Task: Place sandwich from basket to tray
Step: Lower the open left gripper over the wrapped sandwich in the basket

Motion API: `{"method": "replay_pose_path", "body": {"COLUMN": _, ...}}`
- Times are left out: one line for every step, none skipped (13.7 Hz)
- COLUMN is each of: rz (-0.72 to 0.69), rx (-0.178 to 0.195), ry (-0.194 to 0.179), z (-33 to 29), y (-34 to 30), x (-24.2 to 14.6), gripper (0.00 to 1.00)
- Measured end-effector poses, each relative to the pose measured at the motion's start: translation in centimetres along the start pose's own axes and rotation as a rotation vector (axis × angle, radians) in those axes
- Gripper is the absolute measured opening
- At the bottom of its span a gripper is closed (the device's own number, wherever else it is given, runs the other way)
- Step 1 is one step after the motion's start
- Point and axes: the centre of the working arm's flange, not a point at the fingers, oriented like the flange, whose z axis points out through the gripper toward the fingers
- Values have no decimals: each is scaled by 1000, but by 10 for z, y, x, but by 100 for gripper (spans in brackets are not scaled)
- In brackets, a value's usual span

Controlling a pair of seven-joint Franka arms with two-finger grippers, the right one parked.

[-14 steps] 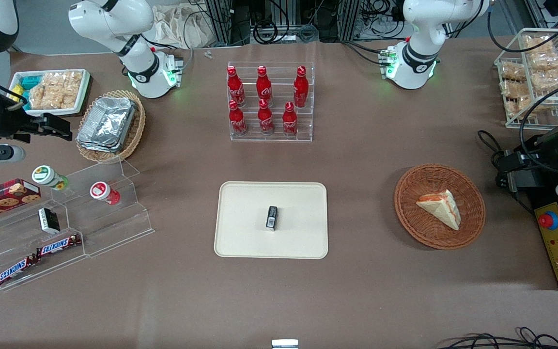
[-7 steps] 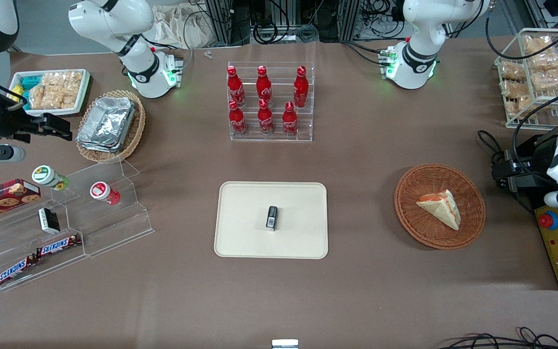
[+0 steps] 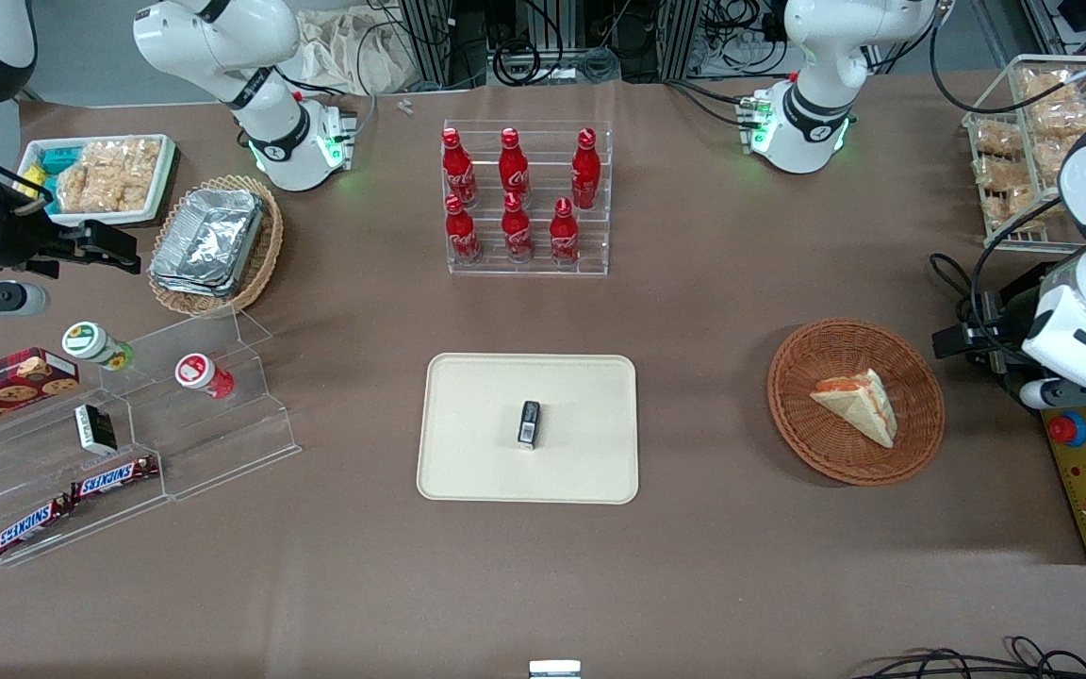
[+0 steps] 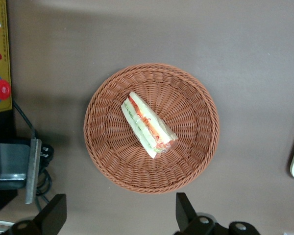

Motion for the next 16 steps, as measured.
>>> {"method": "replay_pose_path", "body": {"rz": -56, "rx": -1, "ry": 5, "z": 8, "y": -1, "x": -2, "gripper": 100}}
{"method": "replay_pose_path", "body": {"rz": -126, "rx": -4, "ry": 8, "z": 18, "y": -1, "x": -4, "gripper": 100}}
{"method": "replay_pose_path", "body": {"rz": -212, "rx": -7, "ry": 9, "z": 28, "y": -1, "x": -5, "gripper": 100}}
{"method": "replay_pose_path", "body": {"rz": -294, "rx": -8, "ry": 9, "z": 40, "y": 0, "x": -7, "gripper": 100}}
{"method": "replay_pose_path", "body": {"rz": -364, "rx": -10, "ry": 12, "z": 52, "y": 0, "x": -7, "gripper": 100}}
{"method": "replay_pose_path", "body": {"rz": -418, "rx": -14, "ry": 21, "z": 66, "y": 0, "x": -7, "gripper": 100}}
{"method": "replay_pose_path", "body": {"rz": -466, "rx": -21, "ry": 30, "z": 80, "y": 0, "x": -7, "gripper": 100}}
{"method": "replay_pose_path", "body": {"rz": -516, "rx": -28, "ry": 30, "z": 95, "y": 0, "x": -7, "gripper": 99}}
{"method": "replay_pose_path", "body": {"rz": -567, "rx": -38, "ry": 26, "z": 107, "y": 1, "x": -6, "gripper": 100}}
{"method": "replay_pose_path", "body": {"rz": -615, "rx": -50, "ry": 22, "z": 118, "y": 1, "x": -4, "gripper": 100}}
{"method": "replay_pose_path", "body": {"rz": -661, "rx": -60, "ry": 19, "z": 128, "y": 2, "x": -2, "gripper": 100}}
{"method": "replay_pose_path", "body": {"rz": -703, "rx": -65, "ry": 20, "z": 138, "y": 2, "x": 1, "gripper": 99}}
{"method": "replay_pose_path", "body": {"rz": -735, "rx": -68, "ry": 21, "z": 149, "y": 2, "x": 3, "gripper": 99}}
{"method": "replay_pose_path", "body": {"rz": -756, "rx": -71, "ry": 24, "z": 160, "y": 2, "x": 4, "gripper": 100}}
{"method": "replay_pose_path", "body": {"rz": -768, "rx": -74, "ry": 26, "z": 170, "y": 2, "x": 3, "gripper": 99}}
{"method": "replay_pose_path", "body": {"rz": -775, "rx": -76, "ry": 26, "z": 180, "y": 2, "x": 2, "gripper": 99}}
